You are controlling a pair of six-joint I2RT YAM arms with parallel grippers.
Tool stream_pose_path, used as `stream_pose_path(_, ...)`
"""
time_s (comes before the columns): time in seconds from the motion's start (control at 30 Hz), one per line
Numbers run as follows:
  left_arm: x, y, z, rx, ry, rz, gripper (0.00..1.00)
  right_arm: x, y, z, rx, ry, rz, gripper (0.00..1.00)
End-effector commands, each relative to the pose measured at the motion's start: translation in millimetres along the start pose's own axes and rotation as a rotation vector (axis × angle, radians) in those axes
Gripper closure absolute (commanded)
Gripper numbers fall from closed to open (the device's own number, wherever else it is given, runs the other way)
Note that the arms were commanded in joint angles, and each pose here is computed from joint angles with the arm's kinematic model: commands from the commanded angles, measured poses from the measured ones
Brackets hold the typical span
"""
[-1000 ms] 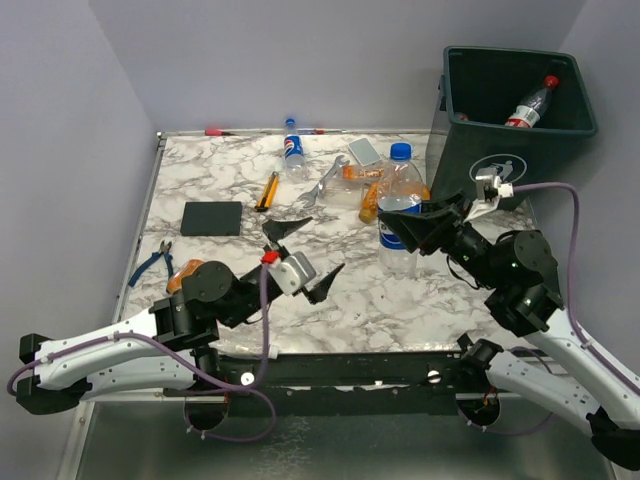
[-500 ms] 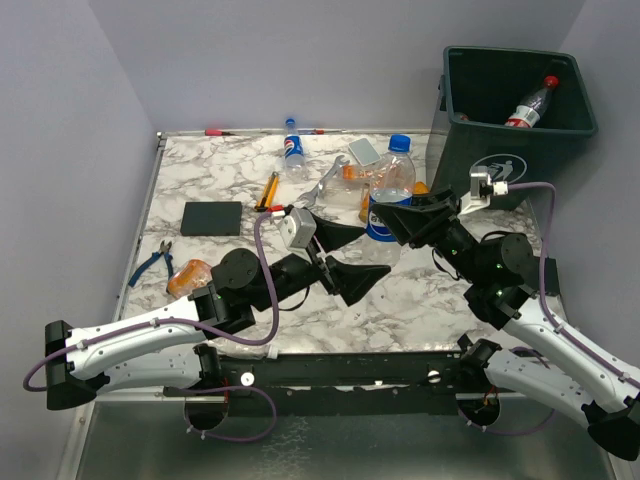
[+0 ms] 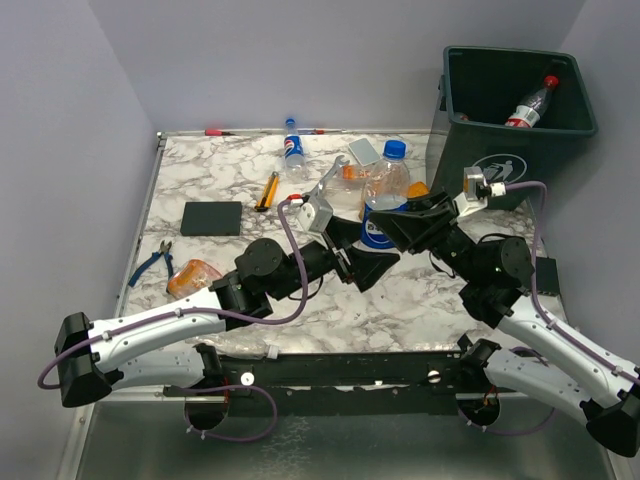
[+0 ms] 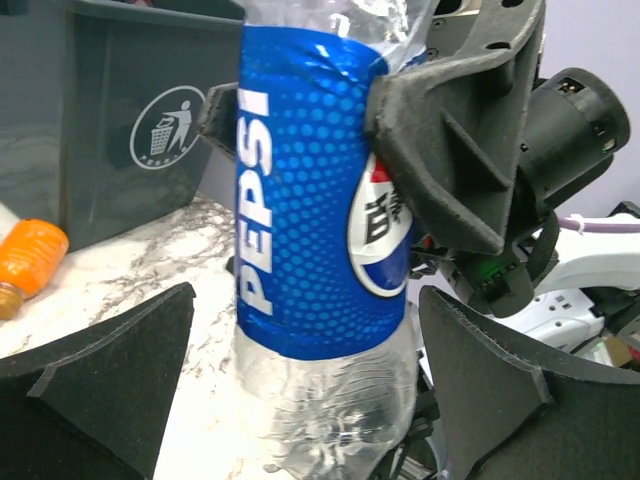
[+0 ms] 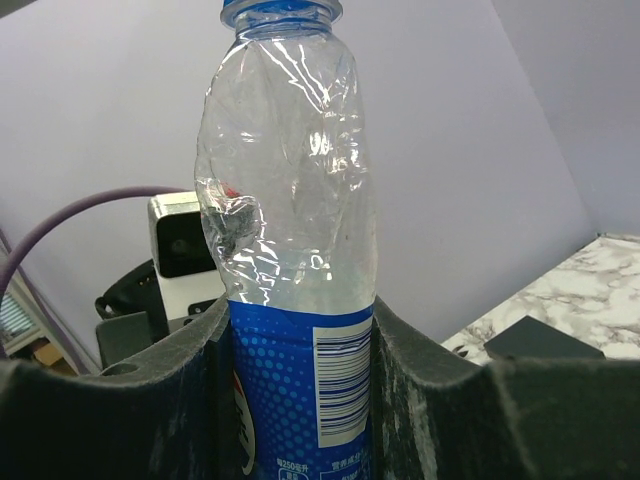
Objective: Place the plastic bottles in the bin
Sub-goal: Place the plastic bottle in the trash bin.
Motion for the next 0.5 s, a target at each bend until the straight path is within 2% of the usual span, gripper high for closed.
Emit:
stream_pose_path(0.0,0.3,0.1,3.1,0.011,-0.025,0.027,0.16,11.4,3.9,-2.5,-0.015,0.058,0.004,0.64)
stream_pose_path(0.1,-5.2,-9.7,4.3,0.054,-0.086,0.027,0.41,12.0,5.3,-2.3,-0.018,0.056,0.002,0.63)
stream_pose_path(0.17,-6.1,-13.9,4.6,0.07,-0.104,0.028,0.53,11.7,4.7,-1.0,-0.009,0.052,-0.001,0.61)
stream_pose_path(0.2,-6.4,-15.2,4.6,0.075,-0.11,0.032,0.58,11.1,4.8,-0.5,-0.004,0.046,-0.003,0.54)
stream_pose_path(0.27,-5.9,-15.3,4.1,0.075,-0.113,0.042,0.64,10.7,4.7,0.5,0.017,0.029,-0.008,0.29)
stream_pose_path(0.3,-5.5,-14.9,3.1,0.075,-0.111,0.049,0.67,9.5,5.6,1.2,0.028,0.004,-0.013,0.21)
stream_pose_path(0.37,-3.2,-13.6,0.3,0.075,-0.095,0.069,0.7,8.6,10.4,1.8,0.049,-0.056,-0.034,0.1)
stream_pose_path(0.47,1.3,-12.6,-7.6,0.089,-0.064,0.102,0.71,11.9,22.8,0.6,0.082,-0.136,-0.099,0.03)
Point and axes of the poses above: each gripper's point midway between its finger pads, its own z axis out along the fingers, its own x axis along the line the jaws close on, y = z × x, the point moved 6 cm from there along -z, back along the fingers, and after that the axes turned 5 degrees about z, right-handed, at the moved point
